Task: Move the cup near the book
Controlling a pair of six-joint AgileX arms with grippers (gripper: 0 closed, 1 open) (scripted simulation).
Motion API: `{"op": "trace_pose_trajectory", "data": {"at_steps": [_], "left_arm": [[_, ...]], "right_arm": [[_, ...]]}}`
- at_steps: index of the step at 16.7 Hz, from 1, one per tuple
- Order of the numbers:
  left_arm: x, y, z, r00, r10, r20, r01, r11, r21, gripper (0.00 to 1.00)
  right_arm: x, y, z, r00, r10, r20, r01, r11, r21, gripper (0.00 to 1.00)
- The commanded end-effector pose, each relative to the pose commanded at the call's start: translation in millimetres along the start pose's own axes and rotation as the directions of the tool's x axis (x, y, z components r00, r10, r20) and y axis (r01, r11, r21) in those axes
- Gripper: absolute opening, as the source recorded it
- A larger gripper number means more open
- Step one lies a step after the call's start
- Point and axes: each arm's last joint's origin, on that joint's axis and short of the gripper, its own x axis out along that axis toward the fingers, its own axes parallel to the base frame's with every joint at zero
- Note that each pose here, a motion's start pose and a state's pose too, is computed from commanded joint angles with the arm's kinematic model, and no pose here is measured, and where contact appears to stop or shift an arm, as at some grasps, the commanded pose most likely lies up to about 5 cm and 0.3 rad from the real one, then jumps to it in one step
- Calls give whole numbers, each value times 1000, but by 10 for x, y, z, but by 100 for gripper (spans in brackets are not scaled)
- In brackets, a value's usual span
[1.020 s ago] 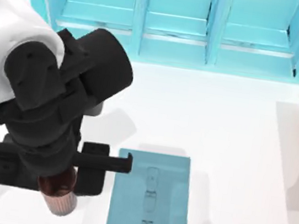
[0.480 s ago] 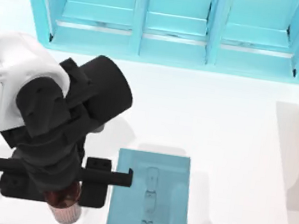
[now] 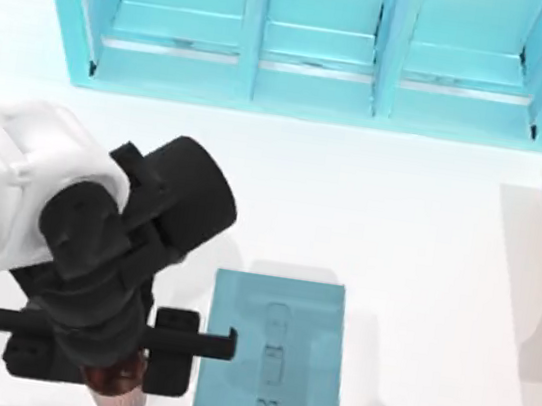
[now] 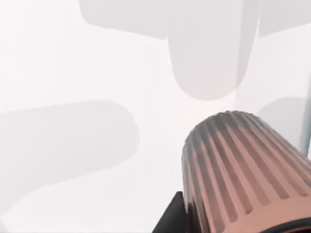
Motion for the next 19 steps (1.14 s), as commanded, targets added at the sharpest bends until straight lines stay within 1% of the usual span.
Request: {"op": "trace_pose_trajectory", "data": {"at_steps": [13,14,19], "left_arm": [[0,0,0,1000,0,0,0,1000,0,98],[0,0,0,1000,0,0,0,1000,0,100],[0,0,0,1000,0,0,0,1000,0,100]], "right_arm": [[0,0,0,1000,0,0,0,1000,0,100],[0,0,0,1000,0,0,0,1000,0,100],[0,0,0,1000,0,0,0,1000,0,100]]}}
